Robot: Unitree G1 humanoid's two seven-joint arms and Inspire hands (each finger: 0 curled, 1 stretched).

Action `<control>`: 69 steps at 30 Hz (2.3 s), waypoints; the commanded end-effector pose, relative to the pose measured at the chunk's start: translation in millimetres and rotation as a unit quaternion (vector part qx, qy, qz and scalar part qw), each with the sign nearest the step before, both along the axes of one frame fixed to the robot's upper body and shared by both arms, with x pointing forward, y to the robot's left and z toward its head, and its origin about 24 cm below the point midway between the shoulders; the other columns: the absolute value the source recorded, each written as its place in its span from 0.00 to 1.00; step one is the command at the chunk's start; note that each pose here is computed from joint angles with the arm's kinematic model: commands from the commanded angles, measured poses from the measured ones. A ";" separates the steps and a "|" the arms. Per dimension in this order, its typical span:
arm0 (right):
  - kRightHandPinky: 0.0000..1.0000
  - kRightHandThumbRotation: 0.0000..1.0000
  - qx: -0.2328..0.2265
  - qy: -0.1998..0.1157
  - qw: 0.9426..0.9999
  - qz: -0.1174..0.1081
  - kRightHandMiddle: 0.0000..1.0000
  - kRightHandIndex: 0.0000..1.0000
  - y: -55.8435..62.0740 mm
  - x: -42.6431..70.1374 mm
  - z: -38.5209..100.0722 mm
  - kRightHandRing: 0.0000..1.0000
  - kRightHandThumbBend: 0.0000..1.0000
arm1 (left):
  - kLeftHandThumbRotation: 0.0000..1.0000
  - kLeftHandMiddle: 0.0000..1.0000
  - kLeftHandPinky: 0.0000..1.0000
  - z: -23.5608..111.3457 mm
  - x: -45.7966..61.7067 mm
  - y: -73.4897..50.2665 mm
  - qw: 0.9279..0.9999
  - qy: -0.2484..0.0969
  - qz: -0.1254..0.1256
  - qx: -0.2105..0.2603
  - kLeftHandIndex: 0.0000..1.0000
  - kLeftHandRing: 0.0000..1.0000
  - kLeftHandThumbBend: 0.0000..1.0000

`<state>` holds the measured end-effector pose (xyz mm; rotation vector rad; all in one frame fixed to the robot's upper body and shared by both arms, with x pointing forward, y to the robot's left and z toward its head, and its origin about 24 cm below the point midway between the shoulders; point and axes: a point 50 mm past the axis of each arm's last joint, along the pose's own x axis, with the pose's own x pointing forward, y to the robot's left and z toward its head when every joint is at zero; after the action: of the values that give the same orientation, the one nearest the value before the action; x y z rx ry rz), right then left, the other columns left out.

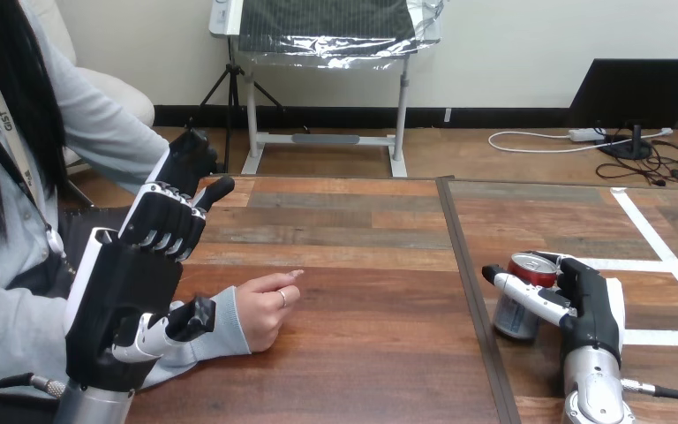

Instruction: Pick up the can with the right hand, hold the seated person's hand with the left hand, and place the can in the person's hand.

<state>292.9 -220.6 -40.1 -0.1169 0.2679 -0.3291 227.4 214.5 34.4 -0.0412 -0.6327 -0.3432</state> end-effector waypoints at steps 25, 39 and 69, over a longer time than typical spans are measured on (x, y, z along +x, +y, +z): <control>0.40 0.00 -0.040 -0.067 0.997 0.029 0.52 0.52 -3.2 23.2 32.2 0.46 0.82 | 0.52 0.98 0.94 13.5 13.0 -6.7 0.999 -0.020 0.008 0.028 0.94 0.98 1.00; 0.41 0.00 -0.072 -0.084 0.993 0.047 0.51 0.52 -3.5 30.3 43.5 0.46 0.82 | 0.39 0.93 0.87 15.1 15.3 -1.3 0.993 -0.001 0.039 0.115 0.89 0.92 1.00; 0.38 0.00 -0.077 -0.139 0.983 0.088 0.50 0.51 0.9 44.6 68.0 0.43 0.78 | 0.38 0.92 0.86 23.9 30.1 5.4 0.965 0.025 0.090 0.247 0.91 0.93 1.00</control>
<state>299.9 -217.8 -27.6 -0.2110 0.1726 -0.1958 241.9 222.7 36.5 0.4243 -0.4071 -0.2985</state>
